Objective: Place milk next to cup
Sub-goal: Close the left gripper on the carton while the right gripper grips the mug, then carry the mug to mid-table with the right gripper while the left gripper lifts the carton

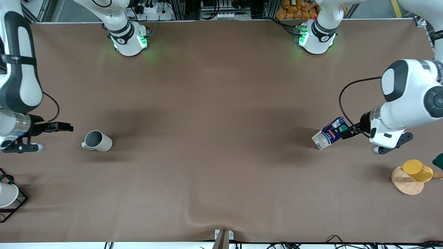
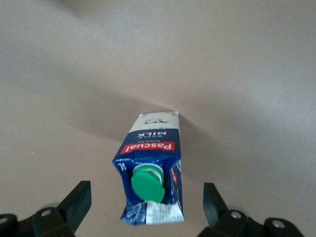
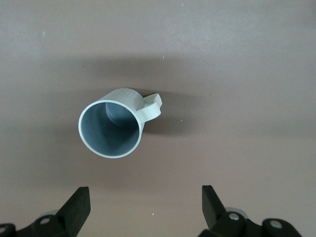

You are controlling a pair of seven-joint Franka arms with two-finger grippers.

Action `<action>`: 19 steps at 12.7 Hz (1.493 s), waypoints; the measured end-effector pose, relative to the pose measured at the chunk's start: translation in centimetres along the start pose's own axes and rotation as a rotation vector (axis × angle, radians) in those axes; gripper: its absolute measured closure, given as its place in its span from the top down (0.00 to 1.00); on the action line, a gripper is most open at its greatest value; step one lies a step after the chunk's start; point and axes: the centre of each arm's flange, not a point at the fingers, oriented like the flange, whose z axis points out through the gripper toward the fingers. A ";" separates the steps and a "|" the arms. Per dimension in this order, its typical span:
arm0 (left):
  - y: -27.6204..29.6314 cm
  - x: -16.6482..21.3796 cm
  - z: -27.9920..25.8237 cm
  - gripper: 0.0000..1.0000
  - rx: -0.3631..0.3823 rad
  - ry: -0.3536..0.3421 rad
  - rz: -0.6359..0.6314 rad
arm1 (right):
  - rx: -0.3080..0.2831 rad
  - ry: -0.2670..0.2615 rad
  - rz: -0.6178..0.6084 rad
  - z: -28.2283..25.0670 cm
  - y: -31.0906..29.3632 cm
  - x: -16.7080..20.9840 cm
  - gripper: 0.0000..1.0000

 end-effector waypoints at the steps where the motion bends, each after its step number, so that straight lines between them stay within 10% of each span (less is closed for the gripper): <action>1: -0.1 -0.1 0.7 1.00 0.002 -0.003 -0.005 | 0.000 -0.001 -0.002 1.1 0.0 0.4 1.00; 14: -0.1 -1.1 3.0 1.00 0.022 -0.034 -0.081 | 0.020 -0.021 -0.010 8.6 -0.6 3.0 0.62; 19: -0.2 -1.1 3.6 1.00 0.024 -0.039 -0.083 | 0.025 -0.032 -0.009 9.5 -0.7 3.0 0.04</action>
